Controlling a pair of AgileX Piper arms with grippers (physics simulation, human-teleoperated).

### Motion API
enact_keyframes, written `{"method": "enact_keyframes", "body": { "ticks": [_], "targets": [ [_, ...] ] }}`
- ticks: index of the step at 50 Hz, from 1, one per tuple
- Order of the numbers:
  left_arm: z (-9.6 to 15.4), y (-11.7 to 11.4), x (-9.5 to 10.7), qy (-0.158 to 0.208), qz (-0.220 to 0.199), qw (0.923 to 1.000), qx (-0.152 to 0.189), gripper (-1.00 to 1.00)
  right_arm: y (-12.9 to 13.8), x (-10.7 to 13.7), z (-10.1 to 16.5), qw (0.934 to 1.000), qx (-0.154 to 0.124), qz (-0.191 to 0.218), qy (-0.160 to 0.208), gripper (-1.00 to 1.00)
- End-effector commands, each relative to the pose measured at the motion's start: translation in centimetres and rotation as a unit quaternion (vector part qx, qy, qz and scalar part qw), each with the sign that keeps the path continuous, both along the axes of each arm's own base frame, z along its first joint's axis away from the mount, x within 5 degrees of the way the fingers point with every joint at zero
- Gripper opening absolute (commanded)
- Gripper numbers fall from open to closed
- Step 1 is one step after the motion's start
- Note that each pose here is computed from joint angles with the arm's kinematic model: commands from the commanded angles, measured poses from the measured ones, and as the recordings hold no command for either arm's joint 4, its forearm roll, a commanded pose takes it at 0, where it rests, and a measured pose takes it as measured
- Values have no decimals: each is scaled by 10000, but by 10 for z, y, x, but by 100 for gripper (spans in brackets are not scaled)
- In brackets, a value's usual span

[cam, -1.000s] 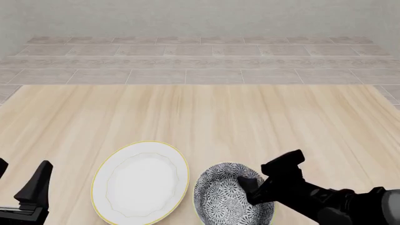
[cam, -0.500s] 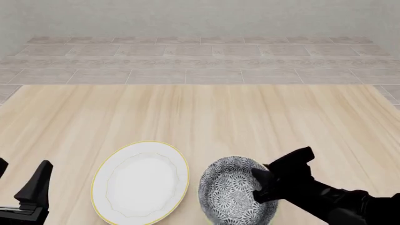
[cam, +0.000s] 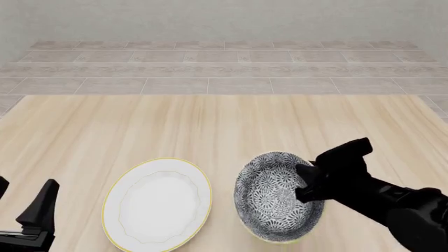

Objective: Put the bowl on the plate.

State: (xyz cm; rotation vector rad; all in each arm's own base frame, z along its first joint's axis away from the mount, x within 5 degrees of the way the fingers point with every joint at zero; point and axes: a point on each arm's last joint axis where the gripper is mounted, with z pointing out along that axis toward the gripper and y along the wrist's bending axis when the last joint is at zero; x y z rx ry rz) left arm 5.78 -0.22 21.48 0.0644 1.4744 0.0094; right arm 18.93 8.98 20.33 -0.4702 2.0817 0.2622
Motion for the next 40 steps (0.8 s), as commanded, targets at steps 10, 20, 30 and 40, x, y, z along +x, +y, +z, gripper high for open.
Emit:
{"method": "enact_keyframes", "body": {
  "ticks": [10,20,30,40],
  "targets": [
    [0,0,1,2,0,10000,5,100,9,14,42,9991,385,-172,61,-100],
    [1,0,2,1,-2,10000,4,100,25,23,55,9979,614,-122,188,-100],
    [1,0,1,-5,-4,10000,-2,100,44,30,58,9962,803,0,326,-100],
    [0,0,1,-9,-22,10000,2,100,60,35,60,9942,970,77,457,-100]
  ]
}}
